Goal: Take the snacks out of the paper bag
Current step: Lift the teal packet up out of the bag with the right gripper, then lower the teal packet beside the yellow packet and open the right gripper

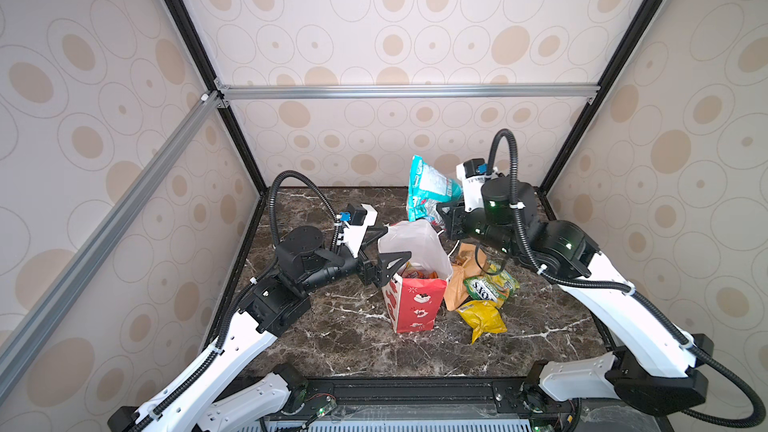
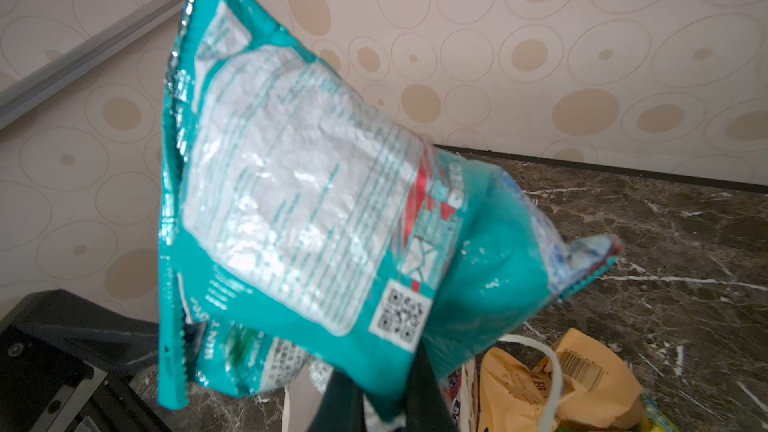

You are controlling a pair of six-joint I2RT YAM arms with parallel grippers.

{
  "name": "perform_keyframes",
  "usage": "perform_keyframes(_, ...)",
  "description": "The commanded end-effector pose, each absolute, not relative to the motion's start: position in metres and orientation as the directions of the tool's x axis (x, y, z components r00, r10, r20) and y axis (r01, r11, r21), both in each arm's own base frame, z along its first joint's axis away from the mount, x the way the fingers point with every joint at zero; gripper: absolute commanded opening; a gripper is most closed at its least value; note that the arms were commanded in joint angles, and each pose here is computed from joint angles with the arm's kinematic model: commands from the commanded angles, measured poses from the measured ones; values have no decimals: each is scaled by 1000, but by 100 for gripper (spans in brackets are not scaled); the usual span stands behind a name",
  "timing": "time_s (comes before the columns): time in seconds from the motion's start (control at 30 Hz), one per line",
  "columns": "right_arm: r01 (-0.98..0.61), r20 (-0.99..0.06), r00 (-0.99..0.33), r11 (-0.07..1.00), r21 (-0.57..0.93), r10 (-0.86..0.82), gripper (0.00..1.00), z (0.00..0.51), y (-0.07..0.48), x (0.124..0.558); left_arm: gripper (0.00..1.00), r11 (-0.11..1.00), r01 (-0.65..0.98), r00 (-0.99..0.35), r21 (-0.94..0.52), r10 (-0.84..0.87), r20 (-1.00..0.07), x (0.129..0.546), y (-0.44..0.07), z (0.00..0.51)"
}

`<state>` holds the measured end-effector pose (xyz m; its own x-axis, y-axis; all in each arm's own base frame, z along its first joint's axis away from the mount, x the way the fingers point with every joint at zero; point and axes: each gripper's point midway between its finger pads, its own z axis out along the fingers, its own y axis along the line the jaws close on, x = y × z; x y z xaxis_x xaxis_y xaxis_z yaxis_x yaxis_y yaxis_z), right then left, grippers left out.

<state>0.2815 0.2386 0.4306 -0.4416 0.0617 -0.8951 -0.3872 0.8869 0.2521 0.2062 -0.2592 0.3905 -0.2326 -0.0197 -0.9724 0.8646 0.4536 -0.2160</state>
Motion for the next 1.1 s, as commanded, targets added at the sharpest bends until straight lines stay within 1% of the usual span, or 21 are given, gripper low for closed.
perform_keyframes(0.0, -311, -941, -317, 925, 219, 116, 0, 465, 201, 276, 96, 347, 924, -161, -159, -24, -987, 185, -272, 405)
perform_keyframes(0.07, -268, -951, -277, 939, 215, 138, 0, 472, 181, 271, 98, 322, 937, -140, -133, 1, -990, 177, -280, 403)
perform_keyframes(0.2, -163, -963, -202, 963, 214, 180, 0, 476, 139, 258, 98, 261, 961, -104, -92, 33, -994, 161, -297, 403)
perform_keyframes(0.37, -19, -965, -151, 975, 219, 214, 0, 460, 92, 243, 98, 184, 981, -72, -55, 89, -993, 142, -321, 398)
perform_keyframes(0.5, 157, -964, -126, 965, 212, 233, 0, 415, 52, 235, 98, 165, 986, -61, -37, 145, -988, 136, -339, 390)
perform_keyframes(0.6, 261, -961, -141, 945, 196, 238, 0, 373, 27, 229, 98, 190, 982, -54, -16, 194, -979, 136, -347, 383)
perform_keyframes(0.7, 349, -943, -215, 922, 169, 254, 0, 328, 5, 225, 98, 196, 981, -46, 1, 232, -972, 134, -352, 376)
perform_keyframes(0.8, 373, -892, -353, 917, 142, 282, 0, 279, 1, 228, 98, 220, 975, -44, 16, 266, -963, 137, -355, 367)
perform_keyframes(0.93, 419, -754, -547, 899, 131, 365, 0, 211, 0, 233, 98, 264, 964, -50, 34, 305, -951, 145, -356, 358)
perform_keyframes(1.07, 435, -634, -646, 888, 151, 425, 0, 159, 7, 237, 98, 307, 950, -58, 52, 337, -940, 153, -353, 349)
